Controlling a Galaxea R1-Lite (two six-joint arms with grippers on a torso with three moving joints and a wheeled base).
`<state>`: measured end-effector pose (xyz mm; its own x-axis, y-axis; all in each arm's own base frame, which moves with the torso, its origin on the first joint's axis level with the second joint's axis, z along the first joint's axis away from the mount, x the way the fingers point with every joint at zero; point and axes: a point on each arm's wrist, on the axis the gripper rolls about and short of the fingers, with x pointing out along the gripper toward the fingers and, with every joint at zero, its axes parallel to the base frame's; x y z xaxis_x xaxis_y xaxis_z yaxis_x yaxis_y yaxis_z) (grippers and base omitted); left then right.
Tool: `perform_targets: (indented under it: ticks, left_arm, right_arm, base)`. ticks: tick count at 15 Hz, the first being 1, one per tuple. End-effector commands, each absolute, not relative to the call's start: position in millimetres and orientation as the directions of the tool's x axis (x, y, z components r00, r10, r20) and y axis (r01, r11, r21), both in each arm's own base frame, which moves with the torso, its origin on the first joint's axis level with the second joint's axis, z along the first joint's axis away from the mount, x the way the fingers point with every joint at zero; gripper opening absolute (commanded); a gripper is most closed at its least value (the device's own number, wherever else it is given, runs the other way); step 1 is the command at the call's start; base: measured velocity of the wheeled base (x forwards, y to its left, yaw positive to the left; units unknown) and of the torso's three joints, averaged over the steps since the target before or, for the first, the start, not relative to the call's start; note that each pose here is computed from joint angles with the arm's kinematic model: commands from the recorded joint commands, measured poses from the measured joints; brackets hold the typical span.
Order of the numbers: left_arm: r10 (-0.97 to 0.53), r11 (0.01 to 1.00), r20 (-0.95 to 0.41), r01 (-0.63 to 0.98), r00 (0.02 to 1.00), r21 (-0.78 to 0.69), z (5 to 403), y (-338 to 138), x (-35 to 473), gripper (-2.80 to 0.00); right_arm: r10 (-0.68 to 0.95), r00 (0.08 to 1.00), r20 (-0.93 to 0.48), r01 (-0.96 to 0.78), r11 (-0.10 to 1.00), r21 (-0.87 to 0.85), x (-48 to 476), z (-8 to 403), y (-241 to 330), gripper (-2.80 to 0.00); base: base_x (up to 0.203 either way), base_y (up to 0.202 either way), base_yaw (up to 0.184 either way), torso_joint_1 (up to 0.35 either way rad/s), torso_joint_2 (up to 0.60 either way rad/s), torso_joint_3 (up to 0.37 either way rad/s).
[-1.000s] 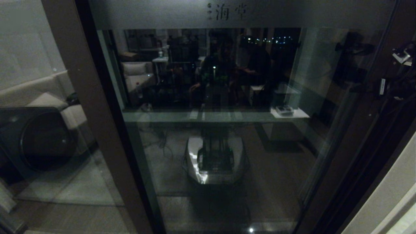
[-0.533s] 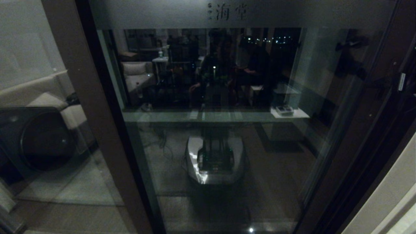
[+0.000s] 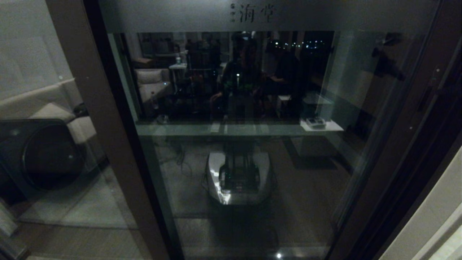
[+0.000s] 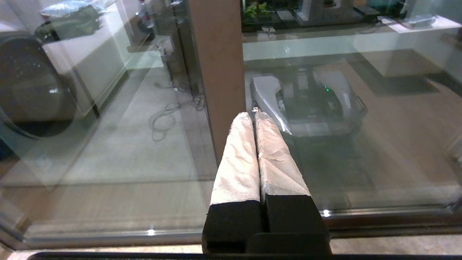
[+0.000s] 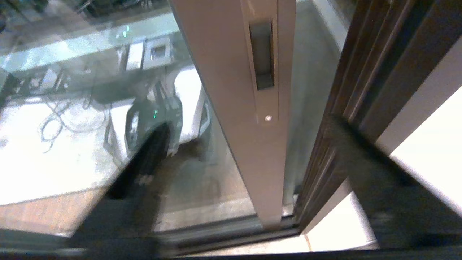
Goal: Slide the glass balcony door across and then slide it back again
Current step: Open the slid door
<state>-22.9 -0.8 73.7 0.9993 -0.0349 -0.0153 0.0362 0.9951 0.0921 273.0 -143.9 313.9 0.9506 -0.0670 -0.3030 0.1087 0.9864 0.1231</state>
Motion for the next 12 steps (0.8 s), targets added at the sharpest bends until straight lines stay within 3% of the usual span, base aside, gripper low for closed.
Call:
perform_targets:
  ticks: [1,12]
  left_arm:
    - [-0.035,0.995,-0.017,0.037,0.999,0.093,73,-1,-23,-2.8]
    - [-0.035,0.995,-0.017,0.037,0.999,0.093,73,-1,-23,-2.8]
  right_arm:
    - [-0.085,0.955,-0.285,0.123,0.985,0.117,272,320,-150,-2.8]
    - [-0.129,0.963,-0.238,0.158,0.982,0.107,317,322,-190,-2.8]
  base:
    - [0.0,0.0,0.0,0.0,0.0,0.0]
    - [0.0,0.0,0.0,0.0,0.0,0.0]
